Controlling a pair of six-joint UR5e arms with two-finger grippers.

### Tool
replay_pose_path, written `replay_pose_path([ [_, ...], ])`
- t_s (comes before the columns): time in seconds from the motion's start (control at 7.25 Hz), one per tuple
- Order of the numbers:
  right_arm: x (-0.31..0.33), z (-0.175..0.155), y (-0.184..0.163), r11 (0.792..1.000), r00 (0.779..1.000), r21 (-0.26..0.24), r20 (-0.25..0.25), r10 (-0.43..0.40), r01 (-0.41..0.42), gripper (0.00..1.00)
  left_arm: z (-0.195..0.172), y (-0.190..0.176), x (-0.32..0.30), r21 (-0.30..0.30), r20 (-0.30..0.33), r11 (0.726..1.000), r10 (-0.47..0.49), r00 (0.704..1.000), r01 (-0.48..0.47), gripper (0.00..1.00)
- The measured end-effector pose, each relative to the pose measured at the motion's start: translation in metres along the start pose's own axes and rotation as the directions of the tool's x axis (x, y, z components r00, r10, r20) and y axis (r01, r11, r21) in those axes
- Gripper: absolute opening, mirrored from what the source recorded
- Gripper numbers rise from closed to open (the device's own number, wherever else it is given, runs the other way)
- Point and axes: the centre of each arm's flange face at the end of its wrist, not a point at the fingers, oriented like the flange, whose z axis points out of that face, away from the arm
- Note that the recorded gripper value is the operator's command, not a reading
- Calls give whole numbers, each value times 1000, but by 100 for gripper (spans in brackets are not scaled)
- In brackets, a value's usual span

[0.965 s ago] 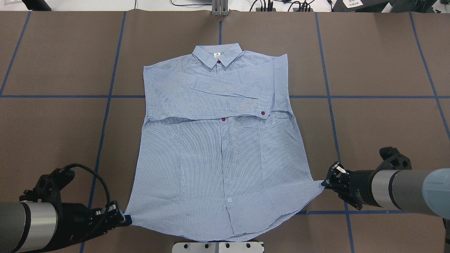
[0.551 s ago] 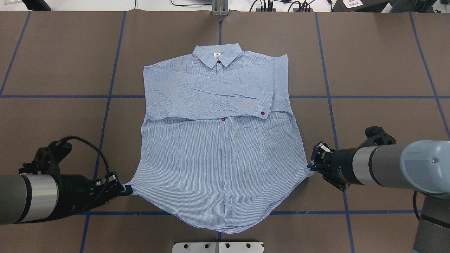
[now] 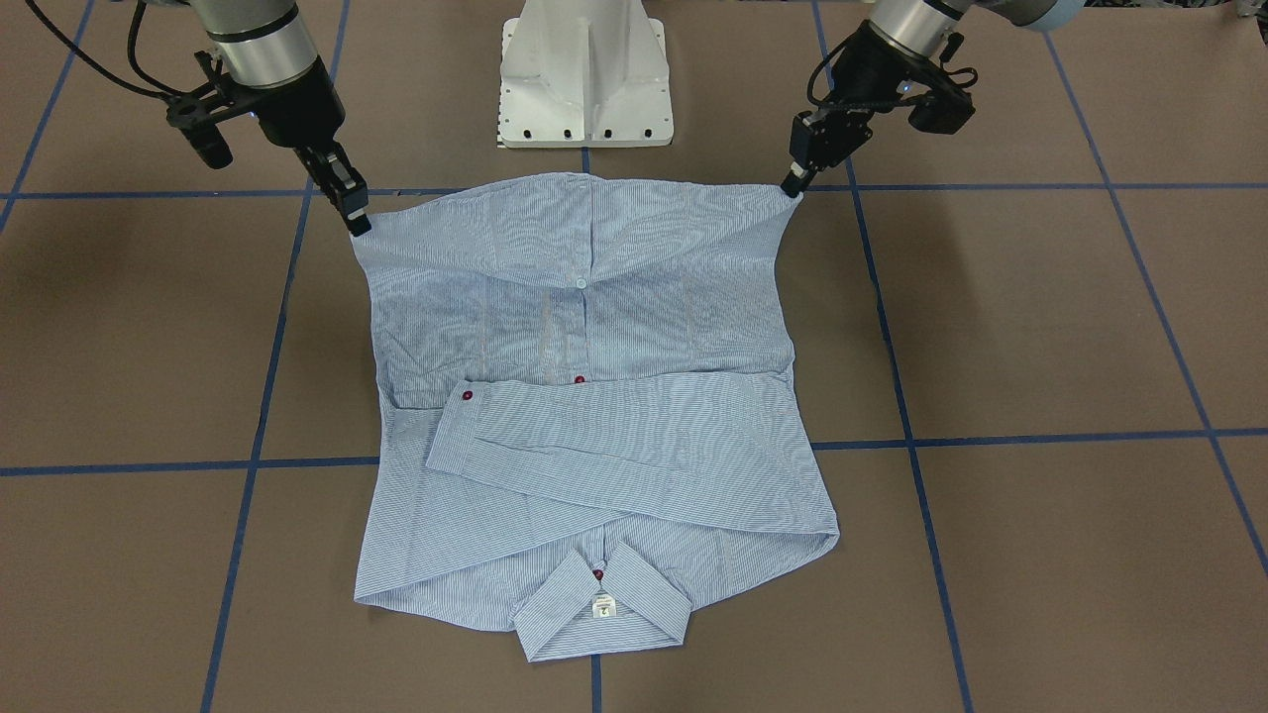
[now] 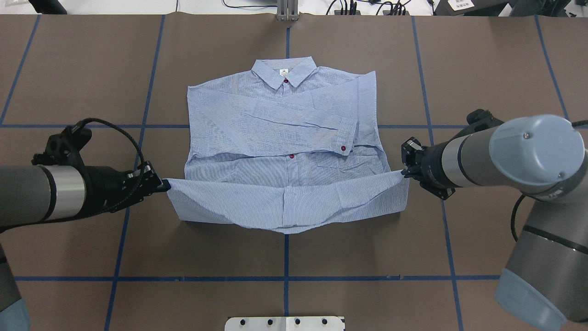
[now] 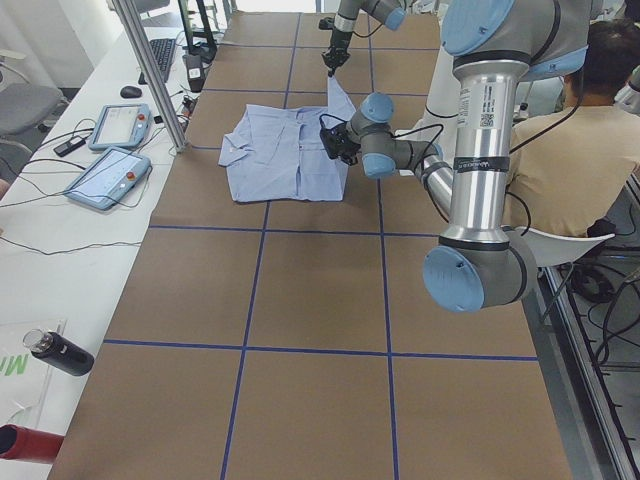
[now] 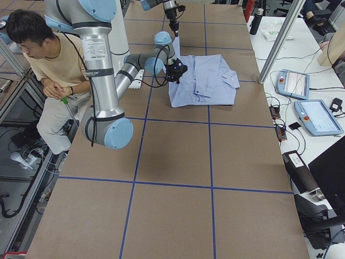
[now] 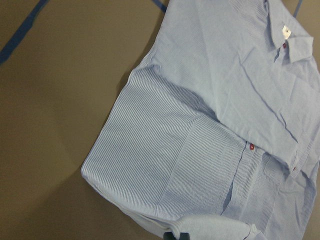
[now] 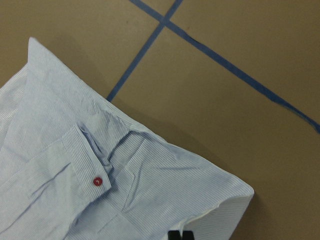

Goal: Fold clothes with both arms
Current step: 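Lift both hem corners and carry them toward the collar with both grippers, then lay the hem near the collar and release with both grippers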

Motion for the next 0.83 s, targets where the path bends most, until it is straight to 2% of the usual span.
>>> replay_pose_path([
  [0.41, -43, 30, -58, 997, 998, 56, -36, -56, 58, 0, 28, -53, 18, 55, 11, 998, 15, 1000, -15, 0],
  [0.83, -116, 75, -84, 991, 994, 101, -66, -83, 90, 0, 89, -114, 46, 137, 40, 991, -3, 999, -2, 0],
])
